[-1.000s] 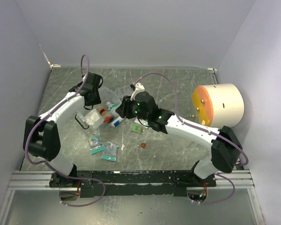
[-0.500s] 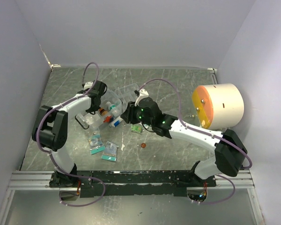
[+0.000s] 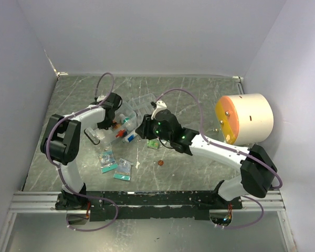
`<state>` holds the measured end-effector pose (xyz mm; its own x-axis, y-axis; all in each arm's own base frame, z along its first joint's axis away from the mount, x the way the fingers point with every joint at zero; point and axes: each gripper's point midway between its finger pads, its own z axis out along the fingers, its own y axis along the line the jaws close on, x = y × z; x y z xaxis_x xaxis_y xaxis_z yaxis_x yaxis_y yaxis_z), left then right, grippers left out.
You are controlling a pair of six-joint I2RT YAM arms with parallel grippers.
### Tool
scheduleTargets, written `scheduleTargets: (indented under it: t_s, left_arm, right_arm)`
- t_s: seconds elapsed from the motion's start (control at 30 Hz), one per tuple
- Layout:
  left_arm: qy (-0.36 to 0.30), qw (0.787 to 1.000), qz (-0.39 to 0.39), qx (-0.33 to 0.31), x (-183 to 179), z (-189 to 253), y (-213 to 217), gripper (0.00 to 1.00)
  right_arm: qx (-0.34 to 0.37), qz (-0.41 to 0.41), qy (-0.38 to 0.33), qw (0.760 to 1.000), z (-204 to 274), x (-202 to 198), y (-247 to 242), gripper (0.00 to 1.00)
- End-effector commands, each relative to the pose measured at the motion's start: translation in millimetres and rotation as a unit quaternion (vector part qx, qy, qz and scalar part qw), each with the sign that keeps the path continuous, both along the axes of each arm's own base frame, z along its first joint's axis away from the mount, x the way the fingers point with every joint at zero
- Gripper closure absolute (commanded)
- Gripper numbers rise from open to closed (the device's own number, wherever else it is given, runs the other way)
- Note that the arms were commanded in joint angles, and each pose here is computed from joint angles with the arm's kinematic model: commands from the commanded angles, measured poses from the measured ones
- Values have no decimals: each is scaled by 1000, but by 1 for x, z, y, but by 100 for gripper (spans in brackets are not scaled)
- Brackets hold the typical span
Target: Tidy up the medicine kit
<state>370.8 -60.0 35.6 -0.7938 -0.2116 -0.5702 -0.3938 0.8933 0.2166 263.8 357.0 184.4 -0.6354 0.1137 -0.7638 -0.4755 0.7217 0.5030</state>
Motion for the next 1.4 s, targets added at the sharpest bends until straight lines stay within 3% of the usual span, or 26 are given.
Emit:
scheduleTargets:
  t_s: [0.0, 0.53, 0.77, 1.13, 1.37]
  left_arm:
    - [32, 999, -14, -1, -7, -2, -8, 84]
    - [70, 996, -52, -25, -25, -6, -28, 84]
    - [58, 995, -64, -48, -24, 14, -37, 82]
    - [-49, 994, -72, -68, -4, 108, -39, 72]
    - [-178, 962, -150, -141, -19, 194, -53, 50]
  right_arm:
    - [-5, 0, 8, 1000, -6, 3, 3, 67]
    - [-4, -1, 15, 1000, -11, 6, 9, 67]
    - [-8, -17, 14, 1000, -10, 9, 4, 67]
    - [-13, -120, 33, 992, -21, 20, -33, 65]
    - [-63, -44, 61, 995, -53, 4, -28, 57]
